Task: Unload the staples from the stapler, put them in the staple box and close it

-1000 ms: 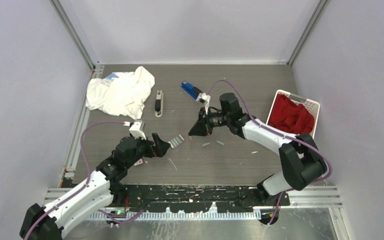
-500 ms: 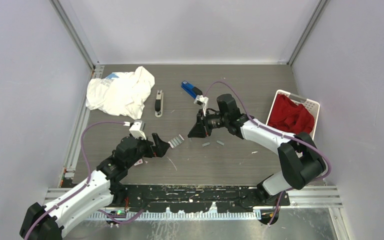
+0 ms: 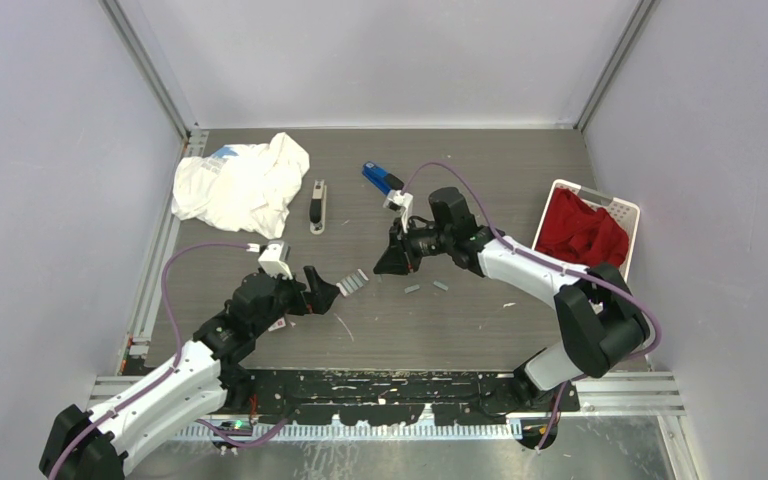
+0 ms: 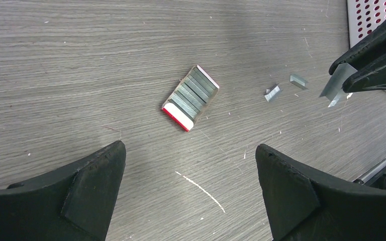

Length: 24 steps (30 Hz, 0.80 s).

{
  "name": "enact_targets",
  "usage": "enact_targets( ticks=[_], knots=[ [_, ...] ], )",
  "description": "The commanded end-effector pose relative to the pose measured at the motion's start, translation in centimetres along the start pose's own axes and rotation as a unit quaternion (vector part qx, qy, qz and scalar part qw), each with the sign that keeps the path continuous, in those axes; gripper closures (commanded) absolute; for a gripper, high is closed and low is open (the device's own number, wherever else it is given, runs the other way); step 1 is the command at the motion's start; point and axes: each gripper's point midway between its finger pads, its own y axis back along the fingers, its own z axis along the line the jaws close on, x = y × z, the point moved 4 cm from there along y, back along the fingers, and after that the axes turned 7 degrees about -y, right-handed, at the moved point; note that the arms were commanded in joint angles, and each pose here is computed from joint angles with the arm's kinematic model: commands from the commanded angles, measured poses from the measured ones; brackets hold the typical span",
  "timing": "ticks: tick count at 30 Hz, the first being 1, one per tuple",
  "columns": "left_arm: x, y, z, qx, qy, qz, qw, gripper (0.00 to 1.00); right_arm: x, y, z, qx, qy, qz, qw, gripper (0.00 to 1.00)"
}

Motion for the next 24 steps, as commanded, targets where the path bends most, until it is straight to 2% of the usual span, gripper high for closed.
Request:
enact_targets(
  ticks=[1, 24],
  knots=[
    [-1.61, 0.06, -0.31, 0.0, -0.001, -0.028, 1.0, 0.0, -1.83, -0.27, 0.23, 0.007, 0.034, -0.014, 0.999, 0.8],
    [-1.68, -0.02, -0.24, -0.005, -0.004, -0.027, 1.0, 0.0, -1.65, -1.17, -0.64, 0.051, 0.048, 0.002, 0.998, 0.8]
  ],
)
